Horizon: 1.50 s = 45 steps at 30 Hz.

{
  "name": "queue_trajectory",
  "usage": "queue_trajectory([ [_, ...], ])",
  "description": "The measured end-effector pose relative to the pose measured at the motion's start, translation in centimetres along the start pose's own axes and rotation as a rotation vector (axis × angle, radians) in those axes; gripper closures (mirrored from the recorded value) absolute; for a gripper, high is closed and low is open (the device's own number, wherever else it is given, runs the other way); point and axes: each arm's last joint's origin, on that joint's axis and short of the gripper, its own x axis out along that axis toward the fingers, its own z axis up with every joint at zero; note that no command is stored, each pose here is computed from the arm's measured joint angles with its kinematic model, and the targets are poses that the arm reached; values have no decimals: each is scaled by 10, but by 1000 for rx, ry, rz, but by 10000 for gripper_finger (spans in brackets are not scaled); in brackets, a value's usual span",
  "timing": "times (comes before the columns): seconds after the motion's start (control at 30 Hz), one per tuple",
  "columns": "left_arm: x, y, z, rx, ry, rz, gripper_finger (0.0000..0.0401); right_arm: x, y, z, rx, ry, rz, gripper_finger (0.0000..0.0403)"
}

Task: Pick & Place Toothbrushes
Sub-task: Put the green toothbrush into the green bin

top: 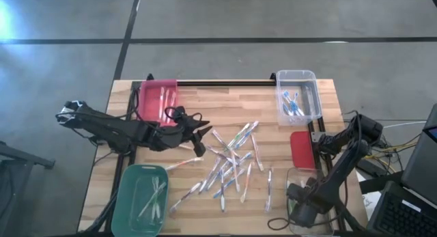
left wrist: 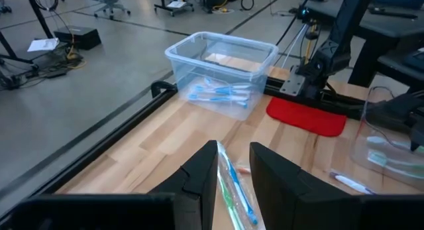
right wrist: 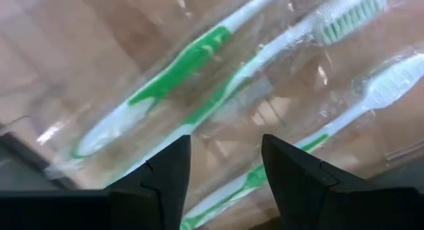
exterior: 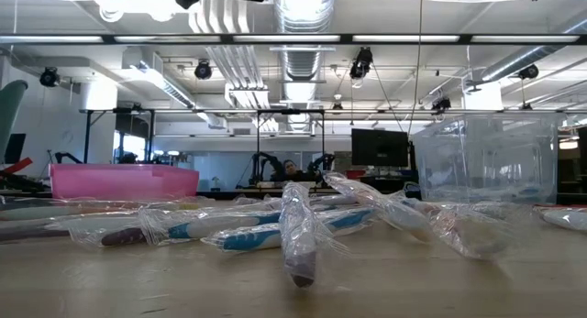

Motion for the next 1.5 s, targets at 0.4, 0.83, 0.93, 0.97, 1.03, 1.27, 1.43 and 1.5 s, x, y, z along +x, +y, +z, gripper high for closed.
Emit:
queue_trajectory([
  [0.4, 0, 0, 0, -2, -2, -3, 307, -1, 7, 3, 35, -100, 19, 218],
  [0.83, 0, 0, -1, 4, 4, -1, 307, 10, 9, 4, 36, -101, -13, 280],
  [0.93, 0, 0, -1, 4, 4, 0, 307, 10, 9, 4, 43, -99, -12, 316],
  [0.97, 0, 0, -1, 4, 4, 0, 307, 10, 8, 3, 45, -99, -13, 330],
  [1.03, 0, 0, -1, 4, 4, 0, 307, 10, 9, 3, 47, -99, -12, 357],
  [1.27, 0, 0, -1, 4, 3, 0, 307, 9, 8, 3, 93, -96, -8, 391],
  [1.43, 0, 0, -1, 5, 3, 3, 307, 1, 7, 2, 112, -94, 8, 395],
  [1.5, 0, 0, -1, 5, 3, 3, 307, -7, 8, 1, 111, -92, 30, 396],
])
